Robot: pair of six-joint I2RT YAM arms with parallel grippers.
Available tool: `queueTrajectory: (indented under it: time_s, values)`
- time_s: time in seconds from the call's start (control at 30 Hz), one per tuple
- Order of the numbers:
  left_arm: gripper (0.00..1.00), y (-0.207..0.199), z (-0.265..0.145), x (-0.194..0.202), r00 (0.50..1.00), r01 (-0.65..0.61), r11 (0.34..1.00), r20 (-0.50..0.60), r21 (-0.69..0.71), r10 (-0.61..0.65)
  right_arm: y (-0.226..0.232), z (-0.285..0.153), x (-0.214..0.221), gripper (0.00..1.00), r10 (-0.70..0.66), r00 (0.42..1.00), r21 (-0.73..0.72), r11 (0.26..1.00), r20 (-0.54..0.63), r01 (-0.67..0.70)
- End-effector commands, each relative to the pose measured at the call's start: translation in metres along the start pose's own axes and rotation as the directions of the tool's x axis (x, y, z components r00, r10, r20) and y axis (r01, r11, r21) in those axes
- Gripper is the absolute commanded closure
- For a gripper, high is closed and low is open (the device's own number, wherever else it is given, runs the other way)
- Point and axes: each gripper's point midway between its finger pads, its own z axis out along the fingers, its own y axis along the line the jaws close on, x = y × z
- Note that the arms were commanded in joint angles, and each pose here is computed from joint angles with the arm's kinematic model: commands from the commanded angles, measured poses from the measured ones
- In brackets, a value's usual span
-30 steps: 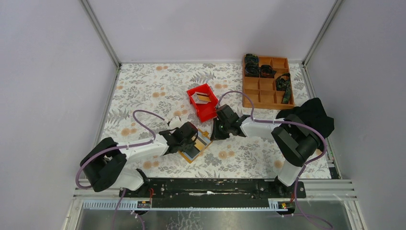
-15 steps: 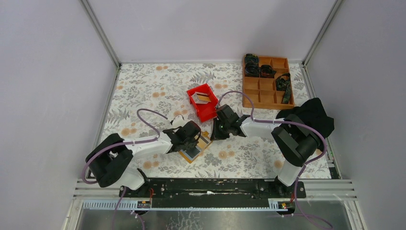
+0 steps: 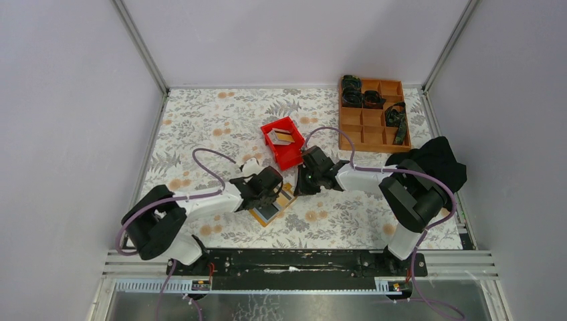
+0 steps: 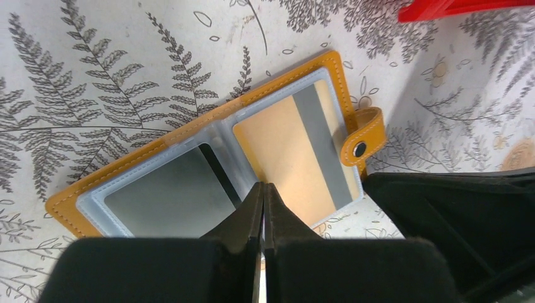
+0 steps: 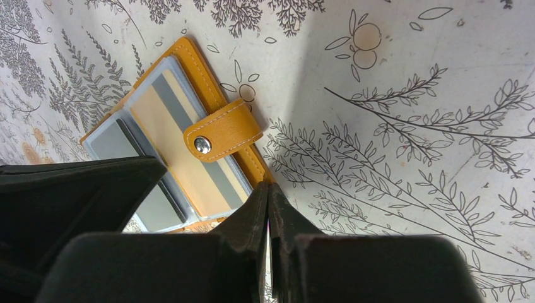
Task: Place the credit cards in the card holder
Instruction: Insert the credit card into the card holder, then close the card holder at the center of the board.
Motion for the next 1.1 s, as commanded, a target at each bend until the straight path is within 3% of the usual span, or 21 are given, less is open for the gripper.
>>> queueTrajectory:
  time_s: [0.0, 0.17, 0.47, 0.7, 1.07]
  values:
    - [0.95, -0.003, -0.019, -0.022, 0.996, 0.006, 1.000, 0.087, 0.009, -0.007, -0.017, -0.001, 0.008, 0.93, -0.040, 0.999, 0.069, 0.997, -0.020, 0.042]
    - [0.81, 0.009, -0.038, -0.025, 0.993, 0.051, 0.998, 0.103, 0.040, -0.055, -0.020, -0.002, 0.007, 0.93, -0.045, 0.999, 0.085, 0.995, -0.013, 0.046]
    - [0.46, 0.041, -0.052, -0.006, 0.995, 0.088, 0.995, 0.052, 0.046, -0.090, -0.029, -0.006, 0.011, 0.93, -0.031, 0.999, 0.123, 0.992, -0.009, 0.032]
    - [0.42, 0.065, -0.052, 0.007, 0.996, 0.080, 0.997, 0.026, -0.008, -0.080, -0.039, -0.010, 0.013, 0.93, -0.018, 1.000, 0.166, 0.986, 0.011, 0.015]
    - [0.45, 0.072, -0.049, 0.009, 0.999, 0.045, 0.998, 0.029, -0.052, -0.043, -0.053, -0.020, 0.019, 0.93, 0.037, 0.998, 0.209, 0.977, 0.053, -0.047]
